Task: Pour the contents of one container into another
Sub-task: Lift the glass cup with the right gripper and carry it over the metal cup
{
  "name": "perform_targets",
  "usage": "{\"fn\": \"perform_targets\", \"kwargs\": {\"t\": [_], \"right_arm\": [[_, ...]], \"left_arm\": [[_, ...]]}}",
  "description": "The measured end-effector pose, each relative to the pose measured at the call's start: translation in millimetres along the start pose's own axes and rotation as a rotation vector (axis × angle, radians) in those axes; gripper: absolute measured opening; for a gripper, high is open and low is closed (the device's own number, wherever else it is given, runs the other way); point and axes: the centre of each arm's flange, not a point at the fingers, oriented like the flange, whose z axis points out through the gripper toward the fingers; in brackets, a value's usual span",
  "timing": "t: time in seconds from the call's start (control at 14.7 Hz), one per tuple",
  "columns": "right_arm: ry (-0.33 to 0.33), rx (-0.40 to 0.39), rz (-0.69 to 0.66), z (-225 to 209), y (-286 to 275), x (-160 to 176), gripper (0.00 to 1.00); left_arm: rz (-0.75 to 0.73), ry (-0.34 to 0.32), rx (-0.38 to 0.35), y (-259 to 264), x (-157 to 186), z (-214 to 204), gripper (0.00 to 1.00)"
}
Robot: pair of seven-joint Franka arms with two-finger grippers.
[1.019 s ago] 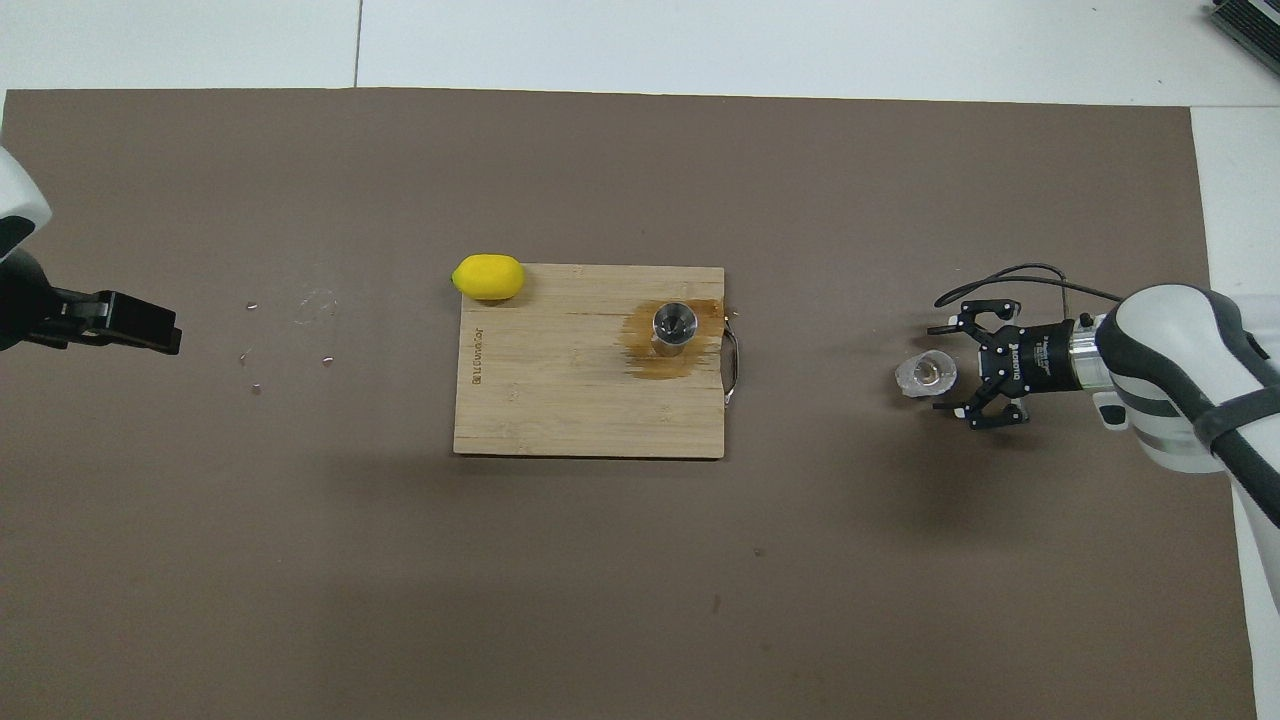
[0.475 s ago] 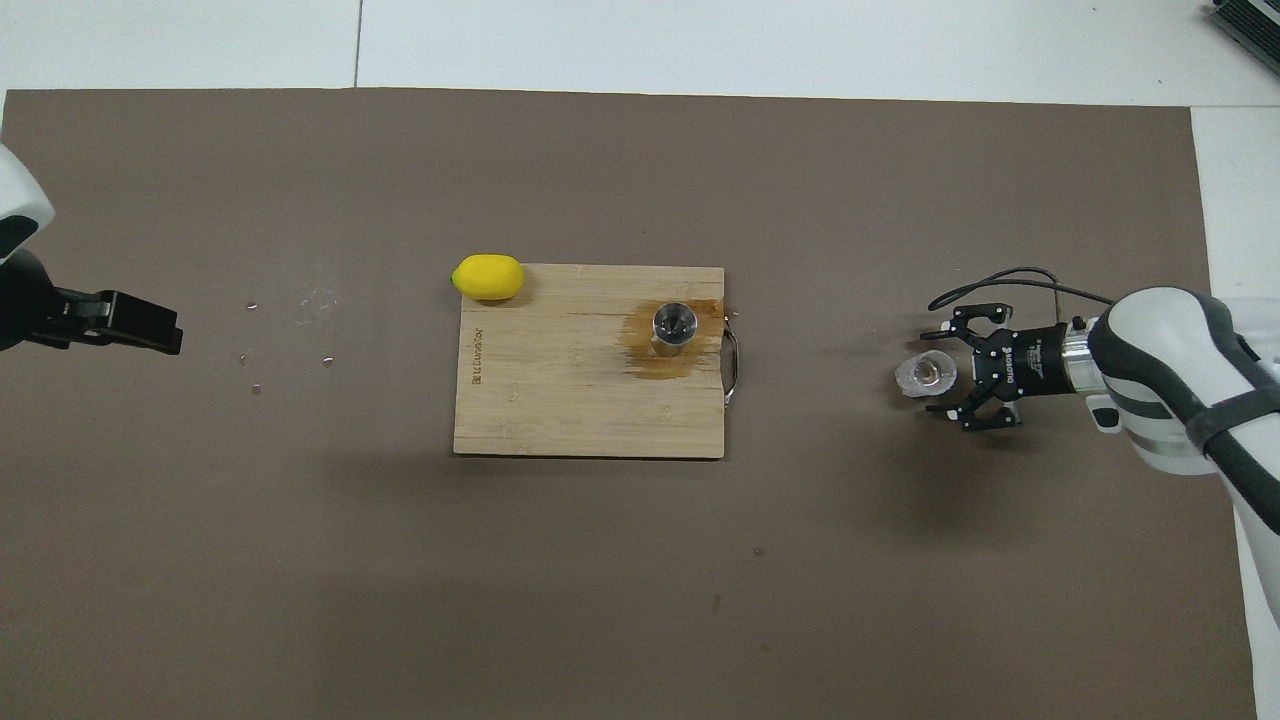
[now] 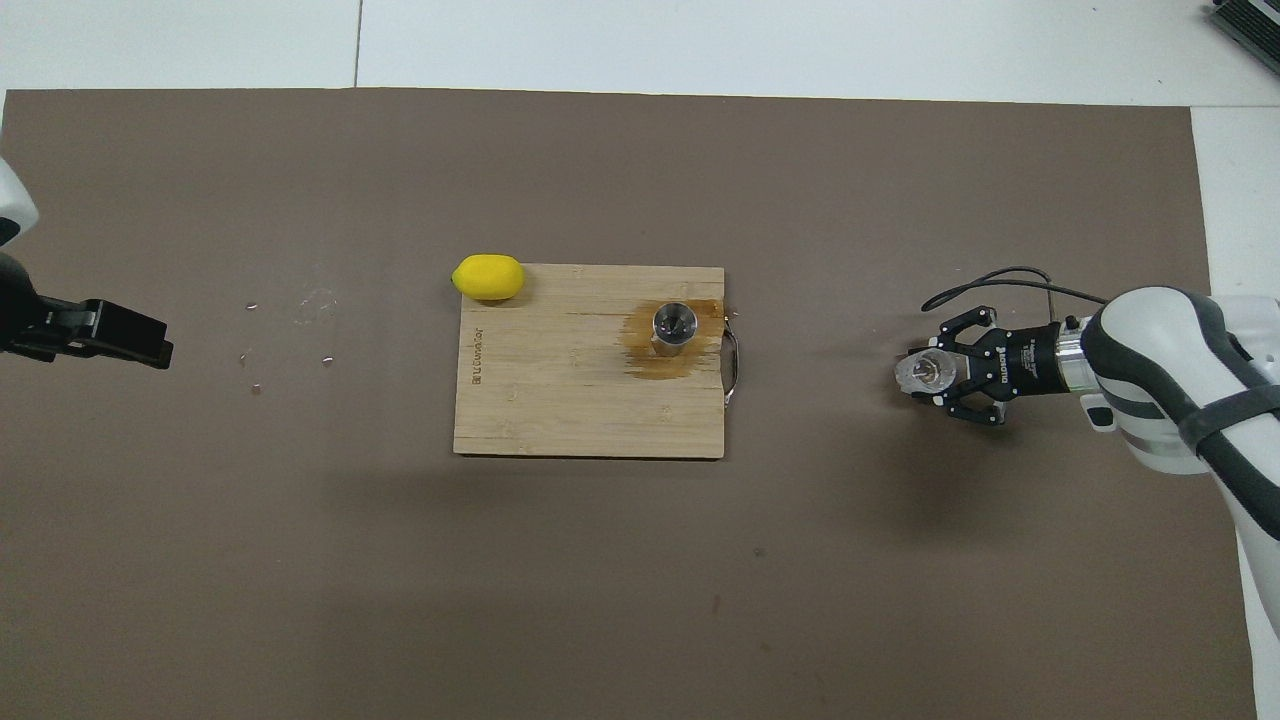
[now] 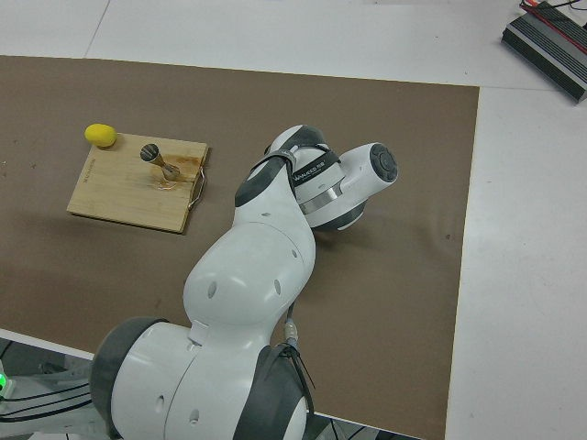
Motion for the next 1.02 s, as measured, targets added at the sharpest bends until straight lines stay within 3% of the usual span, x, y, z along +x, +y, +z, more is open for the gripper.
{"fn": "perform_targets", "kwargs": {"t": [0.27, 0.61, 1.02], "right_arm": [[0.018, 0.021, 0.036, -3.7, -10.1, -23.1, 0.51], [0.033, 0.036, 0.089, 2.2, -36.1, -94.2, 0.51], [0.149, 0.037, 0.138, 13.6, -63.1, -176.5, 0.51]], "left_arm": [[0.002, -0.011, -0.001, 1.3, -2.1, -5.4, 1.00], [0.027, -0.025, 0.000, 14.1, 0.1, 0.6, 1.00], [0.018, -0.025, -0.001, 9.3, -0.1, 0.7, 1.00]]}}
